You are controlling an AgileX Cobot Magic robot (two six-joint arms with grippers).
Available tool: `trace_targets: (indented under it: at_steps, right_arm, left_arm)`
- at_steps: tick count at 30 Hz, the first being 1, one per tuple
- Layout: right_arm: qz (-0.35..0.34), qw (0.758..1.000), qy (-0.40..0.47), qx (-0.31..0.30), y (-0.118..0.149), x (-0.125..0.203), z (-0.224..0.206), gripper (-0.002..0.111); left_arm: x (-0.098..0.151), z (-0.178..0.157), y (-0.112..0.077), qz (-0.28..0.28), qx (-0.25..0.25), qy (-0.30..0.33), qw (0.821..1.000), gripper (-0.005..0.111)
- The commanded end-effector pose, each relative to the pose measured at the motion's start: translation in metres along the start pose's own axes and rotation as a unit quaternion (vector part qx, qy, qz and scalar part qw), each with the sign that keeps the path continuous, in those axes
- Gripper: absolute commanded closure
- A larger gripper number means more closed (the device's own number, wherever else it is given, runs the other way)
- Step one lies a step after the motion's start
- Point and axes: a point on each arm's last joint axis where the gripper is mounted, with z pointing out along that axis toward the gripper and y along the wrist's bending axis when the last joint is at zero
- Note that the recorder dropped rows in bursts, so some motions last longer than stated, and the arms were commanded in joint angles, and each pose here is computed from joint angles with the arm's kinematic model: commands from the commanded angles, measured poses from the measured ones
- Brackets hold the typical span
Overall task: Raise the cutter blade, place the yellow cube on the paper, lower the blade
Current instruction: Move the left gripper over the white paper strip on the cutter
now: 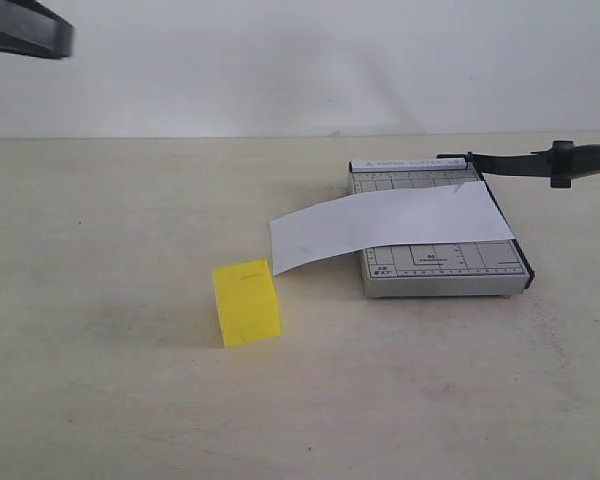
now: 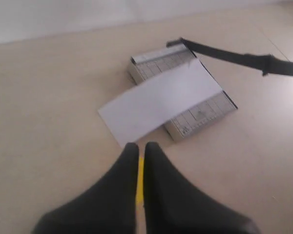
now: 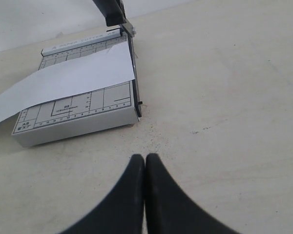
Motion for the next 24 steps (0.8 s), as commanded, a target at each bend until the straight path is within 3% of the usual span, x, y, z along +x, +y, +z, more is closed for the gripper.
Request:
trace_targets:
  at_steps: [1,4,9,11,17,24]
  right_arm:
    - [-0.011,1.000,-0.005,0.003,-0.001,0.000,0.000,0.108]
    - [-0.011,1.000,-0.006,0.004,-0.001,0.000,0.000,0.108]
    - [-0.016,1.000,-0.006,0.004,-0.001,0.000,0.000,0.108]
    - [-0.016,1.000,-0.006,0.004,-0.001,0.000,0.000,0.108]
    - [-0.016,1.000,-0.007,0.005,-0.001,0.000,0.000,0.108]
    - [-0.016,1.000,-0.007,0.005,-0.001,0.000,0.000,0.108]
  left_arm:
    - [-0.001,0.055,-0.018,0.021,0.072,0.059,0.995,0.102]
    - [0.005,0.099,-0.033,0.033,0.079,0.069,0.994,0.102]
    - [0.012,0.181,-0.046,0.046,0.013,0.001,0.999,0.102]
    - [0.019,0.214,-0.048,0.054,0.003,0.004,0.999,0.102]
    - [0.040,0.302,-0.068,0.114,0.048,0.067,0.990,0.102]
    - [0.040,0.358,-0.076,0.137,0.091,0.093,0.982,0.102]
